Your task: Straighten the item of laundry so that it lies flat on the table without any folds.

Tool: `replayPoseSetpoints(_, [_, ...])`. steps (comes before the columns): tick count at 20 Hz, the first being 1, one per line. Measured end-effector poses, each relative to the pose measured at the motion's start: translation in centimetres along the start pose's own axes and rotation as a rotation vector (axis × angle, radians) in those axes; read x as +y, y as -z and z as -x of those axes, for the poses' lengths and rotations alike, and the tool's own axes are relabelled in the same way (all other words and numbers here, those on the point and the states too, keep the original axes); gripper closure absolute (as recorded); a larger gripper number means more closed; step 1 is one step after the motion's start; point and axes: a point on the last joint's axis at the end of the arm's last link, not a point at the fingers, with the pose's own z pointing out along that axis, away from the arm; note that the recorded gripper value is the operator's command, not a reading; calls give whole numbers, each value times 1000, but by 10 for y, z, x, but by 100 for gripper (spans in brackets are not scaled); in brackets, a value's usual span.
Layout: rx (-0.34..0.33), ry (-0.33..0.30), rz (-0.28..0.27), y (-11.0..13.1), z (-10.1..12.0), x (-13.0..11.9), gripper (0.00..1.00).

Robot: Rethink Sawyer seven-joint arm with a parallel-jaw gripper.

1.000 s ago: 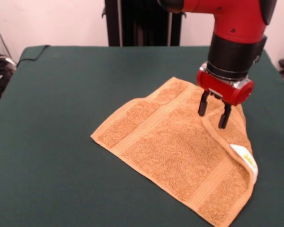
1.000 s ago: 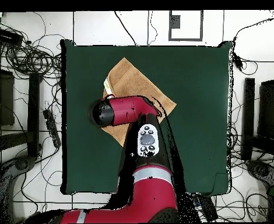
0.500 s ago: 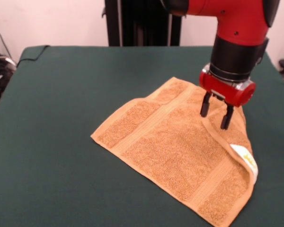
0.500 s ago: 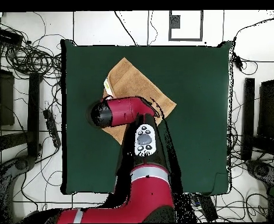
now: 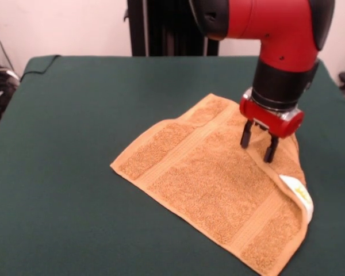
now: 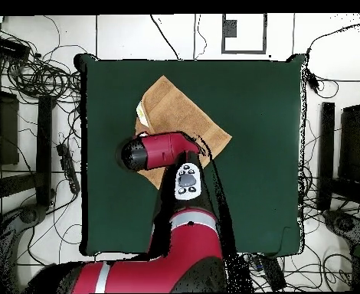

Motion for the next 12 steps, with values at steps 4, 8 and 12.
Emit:
replayPoseSetpoints(4, [-9, 0, 5, 0, 2, 0, 0])
replayPoseSetpoints(8, [-10, 1, 4, 0, 2, 0, 0])
replayPoseSetpoints(12, [-11, 1, 5, 0, 2, 0, 100])
